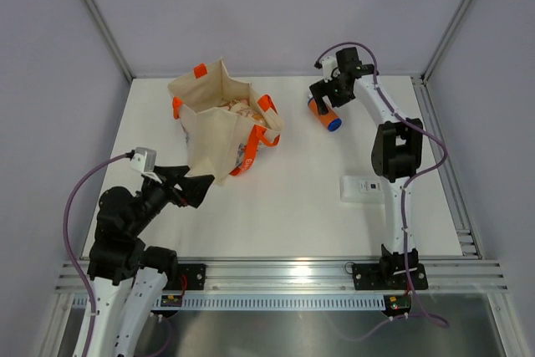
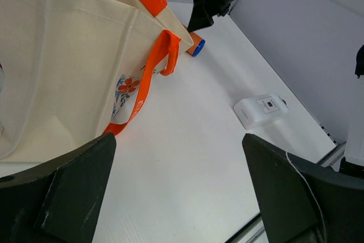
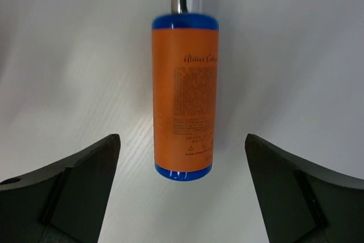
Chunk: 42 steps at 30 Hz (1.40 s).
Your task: Place the personal care products into the canvas bag
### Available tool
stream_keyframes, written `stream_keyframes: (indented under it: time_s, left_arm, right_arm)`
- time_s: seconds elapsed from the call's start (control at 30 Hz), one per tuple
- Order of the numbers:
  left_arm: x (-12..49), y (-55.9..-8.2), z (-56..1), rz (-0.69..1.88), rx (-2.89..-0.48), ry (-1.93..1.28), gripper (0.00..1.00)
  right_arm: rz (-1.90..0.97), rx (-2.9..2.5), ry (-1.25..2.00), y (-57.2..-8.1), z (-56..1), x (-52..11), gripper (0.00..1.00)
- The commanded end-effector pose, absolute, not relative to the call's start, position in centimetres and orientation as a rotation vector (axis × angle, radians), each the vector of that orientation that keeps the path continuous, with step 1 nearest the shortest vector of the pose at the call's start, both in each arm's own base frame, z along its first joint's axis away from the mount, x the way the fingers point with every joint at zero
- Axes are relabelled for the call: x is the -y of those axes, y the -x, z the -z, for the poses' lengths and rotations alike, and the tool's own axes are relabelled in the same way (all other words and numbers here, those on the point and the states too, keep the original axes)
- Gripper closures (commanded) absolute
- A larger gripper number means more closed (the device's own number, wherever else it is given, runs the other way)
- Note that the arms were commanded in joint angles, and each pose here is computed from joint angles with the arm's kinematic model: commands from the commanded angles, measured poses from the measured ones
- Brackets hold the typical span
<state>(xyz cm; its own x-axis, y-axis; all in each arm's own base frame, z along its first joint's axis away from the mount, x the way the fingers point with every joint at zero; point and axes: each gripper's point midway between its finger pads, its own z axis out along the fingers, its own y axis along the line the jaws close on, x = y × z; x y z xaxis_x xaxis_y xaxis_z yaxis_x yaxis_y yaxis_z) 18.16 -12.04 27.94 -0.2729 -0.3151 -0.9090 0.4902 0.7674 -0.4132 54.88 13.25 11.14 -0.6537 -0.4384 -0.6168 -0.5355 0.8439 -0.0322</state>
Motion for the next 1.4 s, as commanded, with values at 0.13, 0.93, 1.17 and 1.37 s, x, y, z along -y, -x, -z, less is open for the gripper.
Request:
stream_keyframes:
  time_s: [0.13,0.93,1.17,1.37]
  left_arm:
    - [12.8,-18.8,-27.2,0.827,-1.675,-0.149,0.01]
    - [12.9,-17.9,-27.5,0.837,-1.664,-0.166,0.01]
    - [12.3,-17.3,-28.3,0.797,-1.622,-0.173,0.01]
    - [12.4,-16.8,-28.6,0.811,-1.600,-0.177,0.01]
  right_arm:
    - [-0.048,-2.519,0.857,-54.2,-7.4,-11.3,0.01]
    - [-0.350,-2.300,0.859,-51.1,-17.7,-16.0,0.87]
    - [-0.606,-1.987,1.039,-42.7,-30.0,-24.7,1.00]
    - [-0.640,-1.722,1.142,-39.6,-35.8,-34.0,1.00]
